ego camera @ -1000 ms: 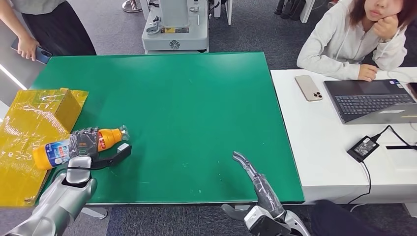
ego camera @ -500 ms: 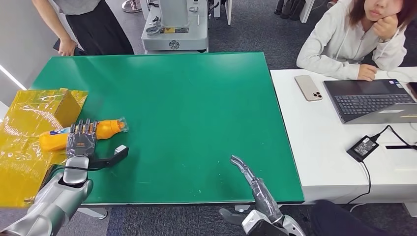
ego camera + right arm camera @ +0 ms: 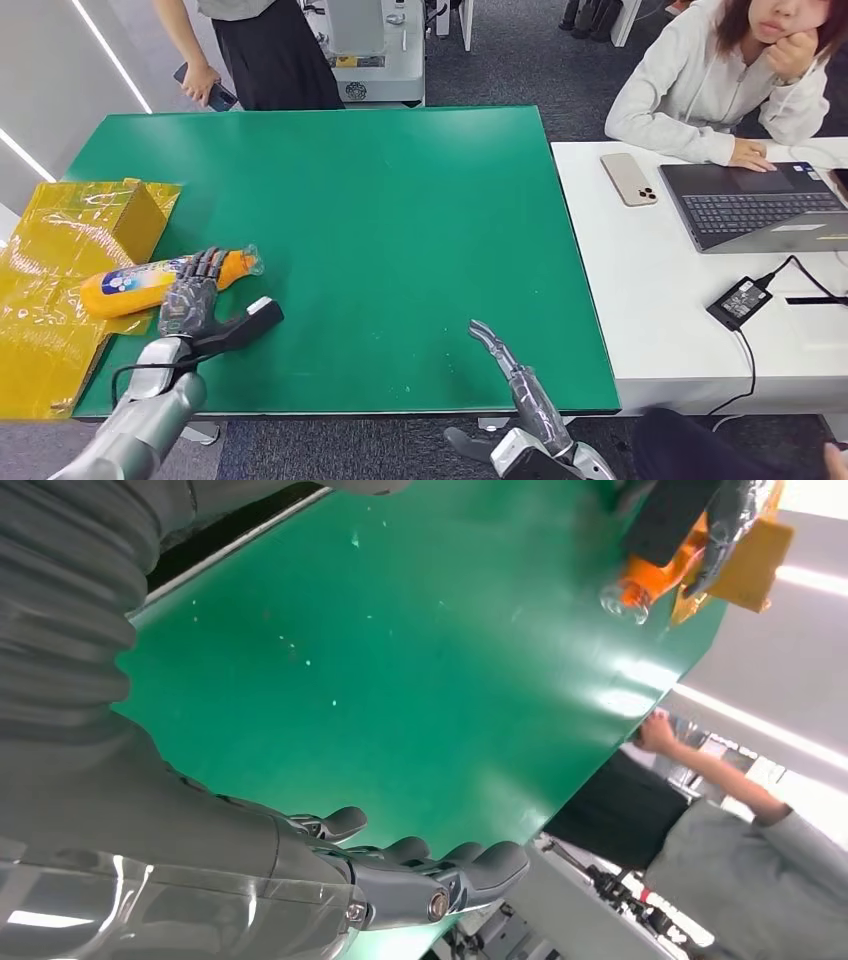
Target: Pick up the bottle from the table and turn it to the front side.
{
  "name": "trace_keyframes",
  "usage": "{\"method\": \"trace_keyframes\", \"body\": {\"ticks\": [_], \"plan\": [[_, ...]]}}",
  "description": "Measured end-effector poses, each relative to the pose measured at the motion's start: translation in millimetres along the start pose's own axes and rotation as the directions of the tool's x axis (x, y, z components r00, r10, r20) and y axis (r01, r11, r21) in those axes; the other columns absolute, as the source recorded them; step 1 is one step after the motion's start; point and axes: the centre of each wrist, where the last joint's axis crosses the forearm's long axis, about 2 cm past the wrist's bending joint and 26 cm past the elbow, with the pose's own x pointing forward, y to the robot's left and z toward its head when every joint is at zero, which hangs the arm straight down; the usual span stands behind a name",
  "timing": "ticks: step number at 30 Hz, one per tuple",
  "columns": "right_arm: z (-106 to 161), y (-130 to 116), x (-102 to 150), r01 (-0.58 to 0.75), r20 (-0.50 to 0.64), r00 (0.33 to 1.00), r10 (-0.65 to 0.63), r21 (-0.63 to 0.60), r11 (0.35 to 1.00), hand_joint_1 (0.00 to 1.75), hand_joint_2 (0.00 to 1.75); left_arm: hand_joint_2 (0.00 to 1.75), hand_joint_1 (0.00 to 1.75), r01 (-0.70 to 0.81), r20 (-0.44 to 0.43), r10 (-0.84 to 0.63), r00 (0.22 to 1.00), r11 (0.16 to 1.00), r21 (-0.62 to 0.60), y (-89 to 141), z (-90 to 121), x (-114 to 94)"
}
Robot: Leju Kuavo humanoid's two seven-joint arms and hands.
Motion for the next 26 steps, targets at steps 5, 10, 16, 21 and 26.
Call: {"method": "trace_keyframes", "body": {"ticks": [5, 10, 16, 21, 26], "plan": [[0, 0, -1, 0.022, 0.036, 0.999, -0.020, -0.070, 0.997, 0.00, 1.75, 1.75, 0.00, -0.504, 0.098, 0.501, 0.860, 0.863, 0.015, -17, 18, 50], [-2, 0, 0, 0.037, 0.054, 0.998, -0.031, -0.110, 0.993, 0.00, 1.75, 1.75, 0.00, -0.719, 0.137, 0.708, 0.693, 0.692, 0.062, -13, 35, 97], [-4, 0, 1, 0.049, 0.061, 0.997, -0.040, -0.154, 0.987, 0.00, 1.75, 1.75, 0.00, -0.839, 0.219, 0.812, 0.540, 0.540, 0.065, -1, 41, 119], [-3, -5, 5, 0.044, 0.063, 0.998, -0.029, -0.250, 0.967, 0.00, 1.75, 1.75, 0.00, -0.943, 0.297, 0.900, 0.318, 0.333, 0.002, 20, 44, 160], [3, -14, 11, 0.028, 0.063, 0.998, -0.007, -0.332, 0.943, 0.00, 1.75, 1.75, 0.00, -0.978, 0.351, 0.920, 0.172, 0.202, -0.050, 36, 49, 184]]}}
